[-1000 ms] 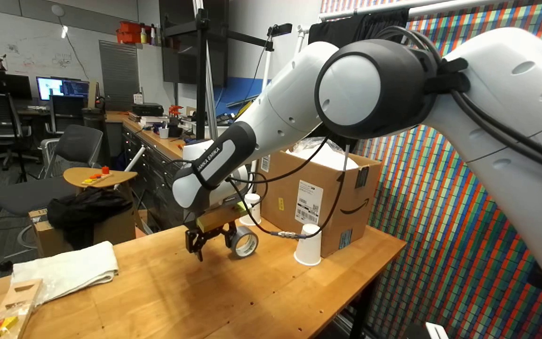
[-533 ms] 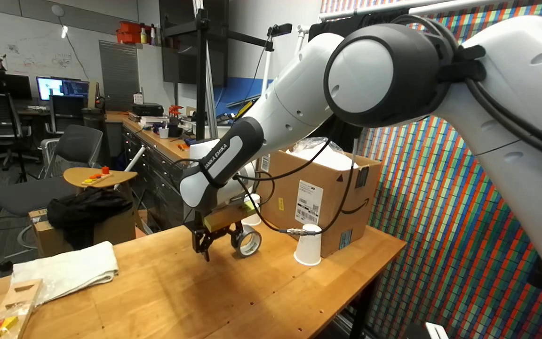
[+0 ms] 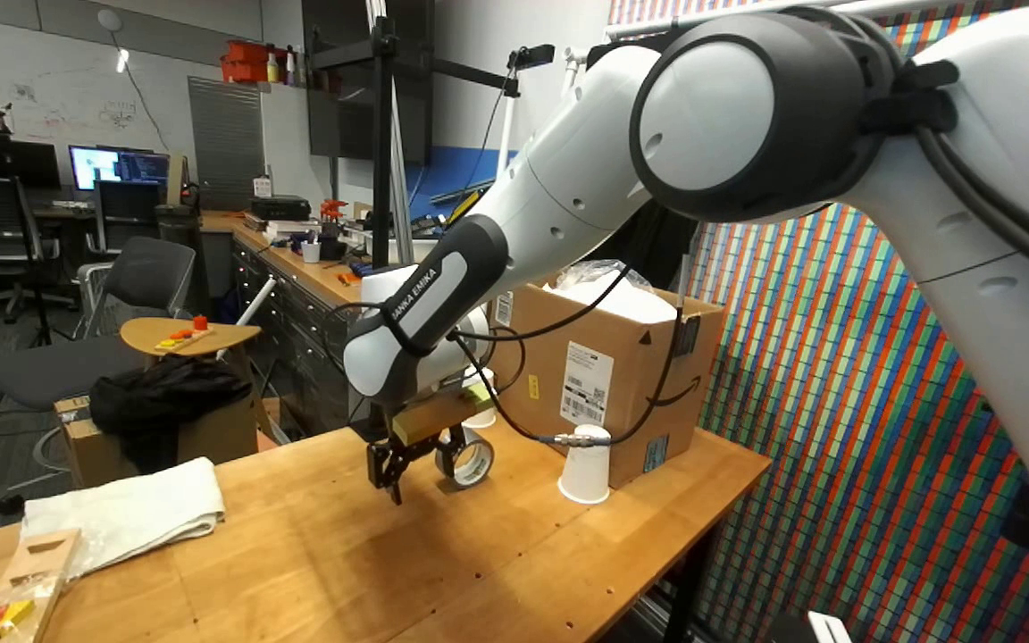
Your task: Move the grey tape to the right
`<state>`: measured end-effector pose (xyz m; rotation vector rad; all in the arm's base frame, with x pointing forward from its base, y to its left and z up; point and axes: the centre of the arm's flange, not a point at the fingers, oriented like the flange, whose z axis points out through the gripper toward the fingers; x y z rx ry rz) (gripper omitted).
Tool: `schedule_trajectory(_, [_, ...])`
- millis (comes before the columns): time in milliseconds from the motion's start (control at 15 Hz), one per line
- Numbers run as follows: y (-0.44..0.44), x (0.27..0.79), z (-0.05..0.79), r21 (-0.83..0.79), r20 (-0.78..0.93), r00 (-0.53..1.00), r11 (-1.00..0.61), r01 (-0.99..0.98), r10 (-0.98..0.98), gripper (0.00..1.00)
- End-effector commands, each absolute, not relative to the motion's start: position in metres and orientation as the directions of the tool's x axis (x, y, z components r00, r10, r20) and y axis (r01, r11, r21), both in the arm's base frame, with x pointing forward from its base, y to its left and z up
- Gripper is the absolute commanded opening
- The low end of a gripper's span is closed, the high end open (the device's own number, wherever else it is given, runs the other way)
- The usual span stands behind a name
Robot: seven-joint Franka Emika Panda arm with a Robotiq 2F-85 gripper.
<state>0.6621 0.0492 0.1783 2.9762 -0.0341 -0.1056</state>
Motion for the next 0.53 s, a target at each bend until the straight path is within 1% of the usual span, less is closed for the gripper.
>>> schedule_trajectory(0, [0.0518, 0.6557, 0.1909, 0.152, -0.046, 0.999, -0.988, 0.009, 0.002, 1.00])
schedule_trajectory(467, [0.0518, 0.6647, 0.1892, 0.148, -0.032, 0.999, -0.989, 0.024, 0.019, 1.00])
